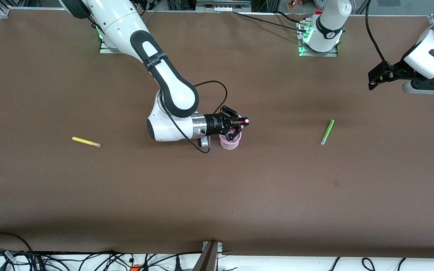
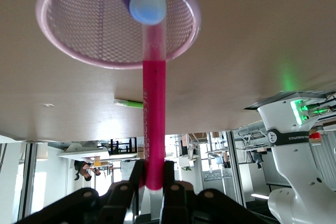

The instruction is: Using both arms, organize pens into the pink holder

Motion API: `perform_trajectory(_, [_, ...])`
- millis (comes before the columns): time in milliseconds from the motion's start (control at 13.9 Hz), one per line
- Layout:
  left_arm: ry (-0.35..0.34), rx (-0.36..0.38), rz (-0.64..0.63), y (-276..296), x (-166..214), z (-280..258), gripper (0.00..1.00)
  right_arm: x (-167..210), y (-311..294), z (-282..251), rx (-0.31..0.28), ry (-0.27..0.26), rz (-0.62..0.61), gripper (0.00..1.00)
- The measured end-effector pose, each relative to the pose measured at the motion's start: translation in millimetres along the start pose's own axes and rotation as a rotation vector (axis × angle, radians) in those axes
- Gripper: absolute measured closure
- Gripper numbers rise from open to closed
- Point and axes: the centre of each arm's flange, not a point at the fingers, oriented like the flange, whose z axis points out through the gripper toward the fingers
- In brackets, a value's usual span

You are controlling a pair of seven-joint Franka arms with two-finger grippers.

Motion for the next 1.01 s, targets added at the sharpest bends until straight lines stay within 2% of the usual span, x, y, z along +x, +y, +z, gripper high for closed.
perform_trajectory(216, [-0.004, -0.048, -0.03, -4, -2, 0, 0.0, 10, 2, 4, -0.008, 0.006, -0.048, 0.82])
perform_trajectory(361, [-0.015, -0.049, -0.062, -22, -2, 6, 0.0, 12, 2, 5, -0.009, 0.007, -0.071, 0.82])
perform_trajectory(433, [-0.016, -0.04, -0.07, -27, -2, 7, 0.0, 12, 2, 5, -0.009, 0.007, -0.077, 0.78])
perform_trajectory(505, [-0.015, -0.024, -0.071, -30, -2, 7, 0.0, 12, 2, 4, -0.008, 0.007, -0.086, 0.68])
perform_trajectory(577, [-0.014, -0.014, -0.069, -30, -2, 7, 0.0, 12, 1, 3, -0.007, 0.007, -0.097, 0.62])
perform_trajectory(793, [-0.025, -0.008, -0.064, -27, -3, 8, 0.0, 12, -2, -3, 0.003, 0.007, -0.107, 0.59])
perform_trajectory(1010, [-0.032, 0.007, -0.066, -30, -2, 11, 0.0, 4, -6, -20, -0.03, -0.016, -0.172, 0.3])
